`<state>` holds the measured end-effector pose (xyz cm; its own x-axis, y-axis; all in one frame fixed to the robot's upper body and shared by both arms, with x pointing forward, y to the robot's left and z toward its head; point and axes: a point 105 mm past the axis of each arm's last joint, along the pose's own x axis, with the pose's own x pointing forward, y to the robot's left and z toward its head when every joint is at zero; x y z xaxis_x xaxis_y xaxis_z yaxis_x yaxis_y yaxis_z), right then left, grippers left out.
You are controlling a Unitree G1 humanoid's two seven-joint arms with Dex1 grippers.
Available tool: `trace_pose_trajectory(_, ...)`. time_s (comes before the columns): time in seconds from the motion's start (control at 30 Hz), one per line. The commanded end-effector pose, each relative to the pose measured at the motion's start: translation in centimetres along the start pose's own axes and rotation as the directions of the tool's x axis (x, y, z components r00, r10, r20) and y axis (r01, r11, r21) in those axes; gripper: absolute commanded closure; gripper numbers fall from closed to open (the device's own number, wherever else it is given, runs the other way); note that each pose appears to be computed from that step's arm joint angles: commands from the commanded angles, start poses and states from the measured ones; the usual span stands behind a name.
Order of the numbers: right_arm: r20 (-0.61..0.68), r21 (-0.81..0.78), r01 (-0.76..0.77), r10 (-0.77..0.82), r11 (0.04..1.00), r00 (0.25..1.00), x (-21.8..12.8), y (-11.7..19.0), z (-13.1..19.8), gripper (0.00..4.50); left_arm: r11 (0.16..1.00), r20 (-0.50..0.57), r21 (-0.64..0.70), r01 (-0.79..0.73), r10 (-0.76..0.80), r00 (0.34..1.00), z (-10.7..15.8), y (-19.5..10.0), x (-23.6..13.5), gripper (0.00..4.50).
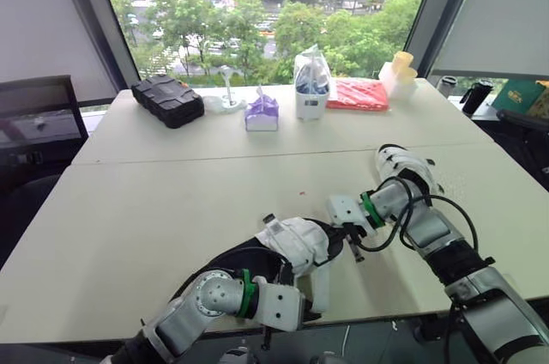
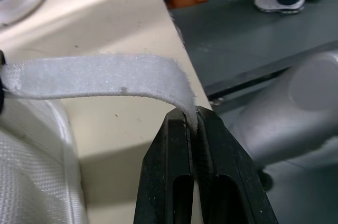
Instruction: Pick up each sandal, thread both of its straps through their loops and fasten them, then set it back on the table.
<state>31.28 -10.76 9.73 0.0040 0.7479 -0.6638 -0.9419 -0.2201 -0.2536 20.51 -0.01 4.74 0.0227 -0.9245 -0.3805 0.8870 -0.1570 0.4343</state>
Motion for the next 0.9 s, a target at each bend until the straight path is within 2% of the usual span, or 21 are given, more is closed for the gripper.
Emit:
trace_pose_trajectory(0.03, 0.031, -0.016, -0.03, 0.031, 0.999, 0.999, 1.8, 0.7, 1.1, 4.5, 0.994, -0.073, 0.03, 0.106, -0.103, 0.992, -1.3, -2.0, 0.5, 4.48)
trace_pose_trajectory(0.2, 0.096, 0.047, -0.006, 0.001, 0.999, 0.995, 2.2, 1.0, 2.5, 4.5, 0.993, -0.116, 0.034, 0.115, -0.11, 0.987, -2.6, -1.7, -2.0, 4.48)
trace_pose_trajectory(0.4, 0.115, 0.104, 0.007, -0.019, 0.995, 0.993, 2.8, 2.1, 2.9, 4.5, 0.993, -0.213, 0.048, 0.109, -0.096, 0.972, -4.9, 0.0, -6.4, 4.48)
trace_pose_trajectory(0.53, 0.108, 0.116, 0.009, -0.022, 0.993, 0.994, 3.3, 2.8, 2.7, 4.5, 0.997, -0.222, 0.022, 0.075, -0.068, 0.973, -5.5, 0.9, -7.8, 4.48)
trace_pose_trajectory(0.63, 0.098, 0.117, 0.015, -0.026, 0.993, 0.995, 3.6, 2.9, 2.3, 4.5, 0.999, -0.166, -0.037, 0.015, -0.021, 0.986, -4.7, 1.8, -7.6, 4.48)
trace_pose_trajectory(0.73, 0.071, 0.119, 0.022, -0.031, 0.993, 0.997, 4.1, 2.9, 1.5, 4.5, 0.961, 0.014, -0.251, -0.115, 0.122, 0.992, -1.4, 4.1, -6.0, 4.48)
trace_pose_trajectory(0.9, 0.064, 0.114, 0.026, -0.033, 0.993, 0.997, 4.4, 2.7, 1.1, 4.5, 0.871, 0.132, -0.466, -0.153, 0.24, 0.962, 2.1, 7.1, -4.2, 4.48)
